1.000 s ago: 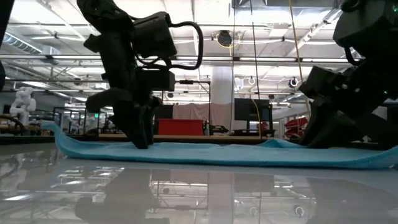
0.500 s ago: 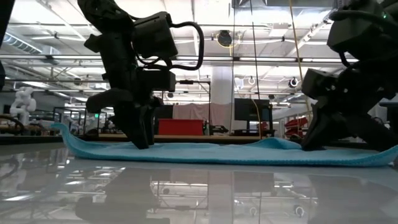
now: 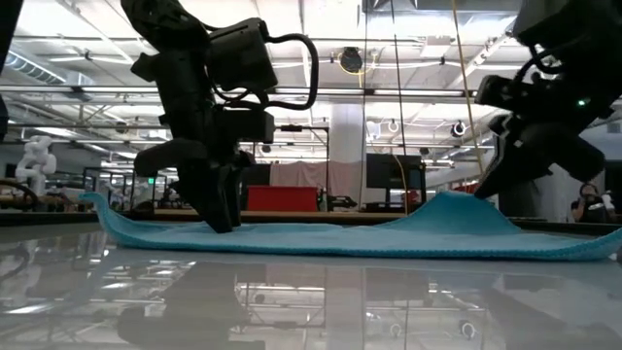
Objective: Roll towel
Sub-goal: Roll the blue towel
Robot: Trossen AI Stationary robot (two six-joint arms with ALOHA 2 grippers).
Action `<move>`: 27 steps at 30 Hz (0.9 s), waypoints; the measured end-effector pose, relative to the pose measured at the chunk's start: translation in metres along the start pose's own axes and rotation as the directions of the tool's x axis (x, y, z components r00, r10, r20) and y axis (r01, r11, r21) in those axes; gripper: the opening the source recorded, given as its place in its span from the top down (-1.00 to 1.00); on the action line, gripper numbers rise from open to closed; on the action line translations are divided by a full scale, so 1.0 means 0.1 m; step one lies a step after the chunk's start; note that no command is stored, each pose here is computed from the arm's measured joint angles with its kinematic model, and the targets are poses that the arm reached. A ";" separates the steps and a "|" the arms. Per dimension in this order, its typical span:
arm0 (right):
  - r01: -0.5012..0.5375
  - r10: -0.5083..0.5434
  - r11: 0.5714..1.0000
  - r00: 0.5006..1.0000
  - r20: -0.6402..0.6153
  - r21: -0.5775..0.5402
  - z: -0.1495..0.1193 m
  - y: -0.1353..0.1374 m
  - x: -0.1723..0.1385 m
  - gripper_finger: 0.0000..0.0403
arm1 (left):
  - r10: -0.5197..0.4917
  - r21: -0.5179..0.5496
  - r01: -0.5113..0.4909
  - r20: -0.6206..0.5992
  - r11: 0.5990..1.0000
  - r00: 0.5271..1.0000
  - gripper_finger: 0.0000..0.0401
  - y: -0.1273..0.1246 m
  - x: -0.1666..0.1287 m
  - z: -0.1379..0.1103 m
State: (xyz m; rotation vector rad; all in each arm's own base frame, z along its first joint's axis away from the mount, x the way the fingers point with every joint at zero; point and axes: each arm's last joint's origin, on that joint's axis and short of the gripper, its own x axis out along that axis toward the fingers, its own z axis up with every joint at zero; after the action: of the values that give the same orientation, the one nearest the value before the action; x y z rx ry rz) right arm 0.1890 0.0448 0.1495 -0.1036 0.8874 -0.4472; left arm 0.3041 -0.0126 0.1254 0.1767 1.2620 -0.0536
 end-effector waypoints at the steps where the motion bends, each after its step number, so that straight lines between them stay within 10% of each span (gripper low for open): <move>1: -0.002 0.003 1.000 1.000 -0.014 0.028 0.00 -0.02 0.02 1.00 | 0.002 0.000 -0.002 -0.001 1.000 1.000 0.36 0.00 0.00 0.00; 12: 0.135 -0.110 0.981 0.978 -0.176 0.139 -0.07 -0.27 0.18 0.56 | 0.021 0.006 -0.021 -0.006 1.000 1.000 0.36 -0.03 0.00 0.00; 19: 0.098 -0.084 0.982 0.992 -0.093 0.162 0.02 -0.31 0.09 0.08 | 0.039 0.011 -0.039 0.020 0.999 0.999 0.36 -0.04 -0.07 0.01; 27: 0.013 -0.023 0.989 0.998 0.067 0.148 0.16 -0.30 -0.05 0.03 | 0.052 0.000 -0.052 0.122 0.999 0.991 0.36 -0.01 -0.40 0.09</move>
State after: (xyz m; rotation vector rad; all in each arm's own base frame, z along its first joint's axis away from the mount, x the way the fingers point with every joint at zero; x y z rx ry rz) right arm 0.1882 0.0183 0.1711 0.0091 0.7840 -0.5222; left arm 0.3001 -0.0169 0.1661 0.2059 1.1353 -0.0213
